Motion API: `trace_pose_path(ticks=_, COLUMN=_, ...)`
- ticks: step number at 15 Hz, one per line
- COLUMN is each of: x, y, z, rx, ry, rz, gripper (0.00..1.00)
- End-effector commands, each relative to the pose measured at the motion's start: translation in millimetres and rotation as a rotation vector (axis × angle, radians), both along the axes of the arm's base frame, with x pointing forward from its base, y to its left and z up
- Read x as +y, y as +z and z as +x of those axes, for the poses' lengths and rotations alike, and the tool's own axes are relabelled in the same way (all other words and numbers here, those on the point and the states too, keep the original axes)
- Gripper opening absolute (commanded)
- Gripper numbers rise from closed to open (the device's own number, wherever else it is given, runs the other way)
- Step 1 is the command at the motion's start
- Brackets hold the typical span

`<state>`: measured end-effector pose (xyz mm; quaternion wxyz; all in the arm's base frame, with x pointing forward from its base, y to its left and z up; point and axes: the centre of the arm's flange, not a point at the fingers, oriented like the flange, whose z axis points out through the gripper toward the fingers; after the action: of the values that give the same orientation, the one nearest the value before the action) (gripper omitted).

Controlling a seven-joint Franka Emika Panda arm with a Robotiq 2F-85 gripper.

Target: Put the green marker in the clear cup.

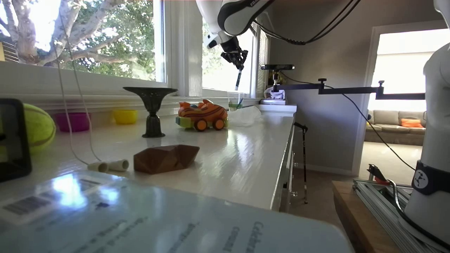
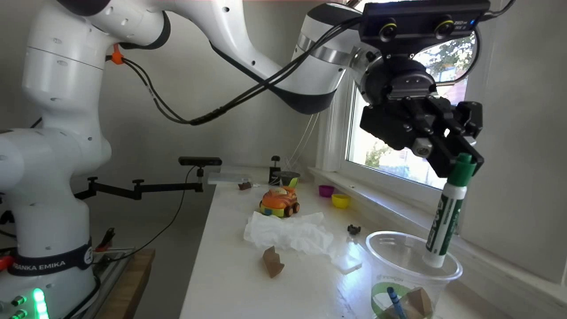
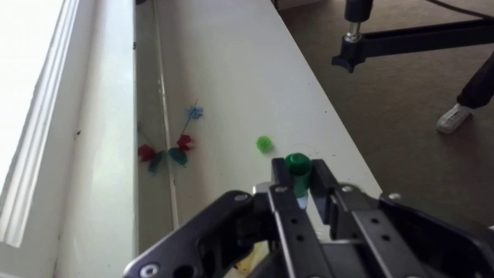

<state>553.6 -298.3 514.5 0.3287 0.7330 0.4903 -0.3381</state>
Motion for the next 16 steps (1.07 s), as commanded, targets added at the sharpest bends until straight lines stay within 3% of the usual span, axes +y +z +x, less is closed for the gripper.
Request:
trace_pose_path(ticks=1, x=17, y=-1, z=5, rx=-0.022, ry=0.061, rz=-0.016, gripper=0.05)
trace_pose_path(ticks=16, x=41, y=-54, z=-35, rx=0.101, ry=0.054, rz=0.049, gripper=0.05)
